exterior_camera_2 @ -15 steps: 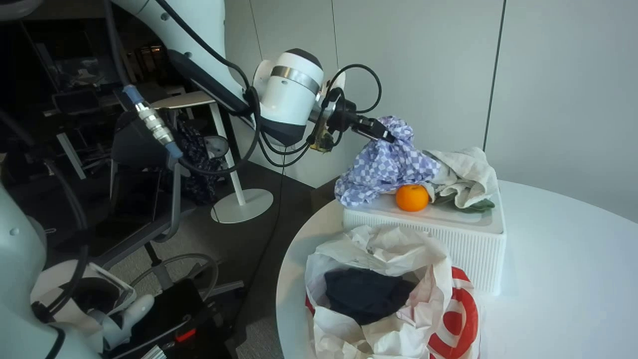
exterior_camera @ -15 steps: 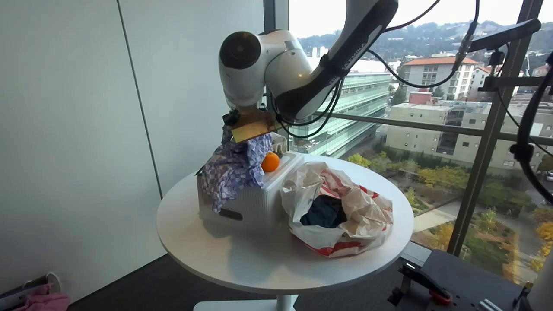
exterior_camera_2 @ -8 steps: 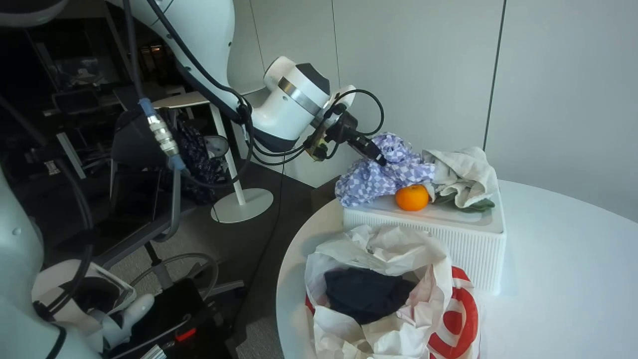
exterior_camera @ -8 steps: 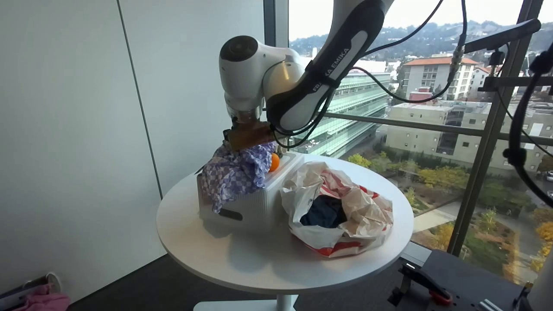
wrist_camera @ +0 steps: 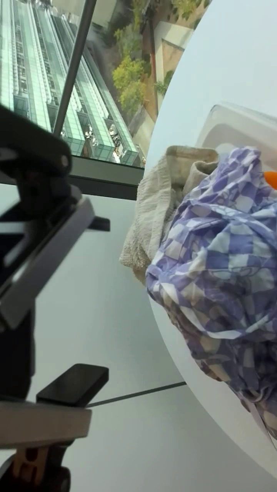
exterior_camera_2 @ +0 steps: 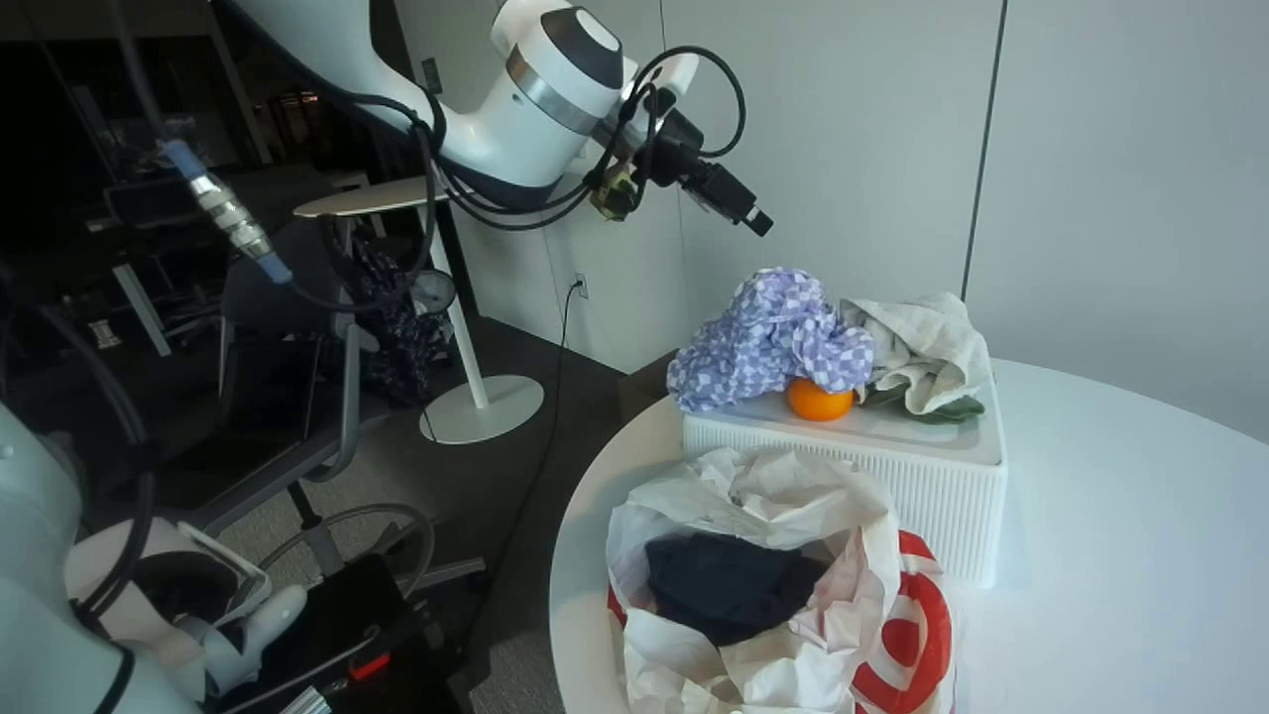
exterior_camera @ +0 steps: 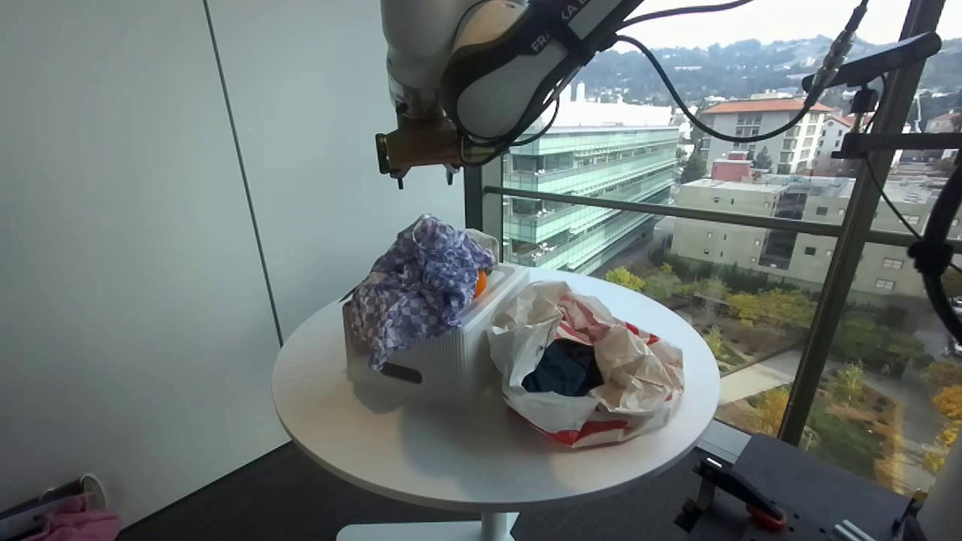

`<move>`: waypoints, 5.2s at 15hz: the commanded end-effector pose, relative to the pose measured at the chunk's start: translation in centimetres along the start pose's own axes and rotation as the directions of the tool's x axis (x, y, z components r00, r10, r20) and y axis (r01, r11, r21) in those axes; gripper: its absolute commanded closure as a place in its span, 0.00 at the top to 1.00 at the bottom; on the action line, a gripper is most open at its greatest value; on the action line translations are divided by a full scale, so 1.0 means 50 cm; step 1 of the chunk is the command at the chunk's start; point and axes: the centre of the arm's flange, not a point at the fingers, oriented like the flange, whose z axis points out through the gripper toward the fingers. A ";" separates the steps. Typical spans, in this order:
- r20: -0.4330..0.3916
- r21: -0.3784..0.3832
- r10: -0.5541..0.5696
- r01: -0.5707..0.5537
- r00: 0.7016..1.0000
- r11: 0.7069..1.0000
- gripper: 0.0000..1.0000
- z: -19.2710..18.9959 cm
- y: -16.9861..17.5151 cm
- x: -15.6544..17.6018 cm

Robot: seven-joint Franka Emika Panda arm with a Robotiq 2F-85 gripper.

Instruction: Take the clothing out of the carrier bag

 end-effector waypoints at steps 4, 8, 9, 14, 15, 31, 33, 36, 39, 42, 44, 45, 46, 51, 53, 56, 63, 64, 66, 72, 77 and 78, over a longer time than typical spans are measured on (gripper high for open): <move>0.070 -0.278 -0.007 0.026 0.998 0.960 1.00 -0.087 0.190 0.053; 0.253 -0.465 0.050 0.076 0.966 0.882 1.00 -0.087 0.350 0.014; 0.315 -0.483 0.057 0.109 0.947 0.869 1.00 -0.077 0.381 -0.005; 0.597 -0.424 0.046 0.266 0.801 0.866 1.00 0.054 0.469 -0.186; 0.648 -0.403 0.043 0.295 0.761 0.866 1.00 0.080 0.482 -0.225; 0.568 0.039 -0.202 0.219 0.798 0.975 1.00 0.277 0.319 -0.471; 0.522 0.064 -0.256 0.262 0.813 0.963 1.00 0.313 0.311 -0.469; 0.489 0.081 -0.286 0.284 0.824 0.955 1.00 0.369 0.322 -0.465; 0.488 0.078 -0.307 0.310 0.817 0.948 1.00 0.416 0.346 -0.469; 0.501 0.058 -0.311 0.327 0.808 0.943 1.00 0.459 0.377 -0.486; 0.505 0.053 -0.311 0.331 0.805 0.942 1.00 0.480 0.389 -0.496; 0.508 0.053 -0.314 0.335 0.802 0.941 0.75 0.482 0.390 -0.498; 0.513 0.053 -0.305 0.325 0.802 0.944 0.74 0.478 0.390 -0.496; 0.555 0.017 -0.263 0.305 0.789 0.952 0.36 0.442 0.388 -0.484; 0.582 -0.027 -0.234 0.305 0.779 0.952 0.22 0.430 0.395 -0.472; 0.614 -0.097 -0.179 0.299 0.769 0.949 0.01 0.410 0.400 -0.448; 0.685 -0.268 -0.076 0.348 0.724 0.899 0.04 0.299 0.349 -0.330; 0.707 -0.275 -0.063 0.356 0.705 0.893 0.04 0.272 0.336 -0.304; 0.725 -0.294 -0.030 0.348 0.689 0.890 0.04 0.217 0.314 -0.254; 0.604 -0.356 -0.002 0.271 0.797 0.894 0.04 0.036 0.268 -0.067; 0.431 -0.330 0.024 0.132 0.902 0.935 0.04 -0.131 0.219 0.114; 0.403 -0.315 0.027 0.111 0.915 0.943 0.04 -0.165 0.207 0.143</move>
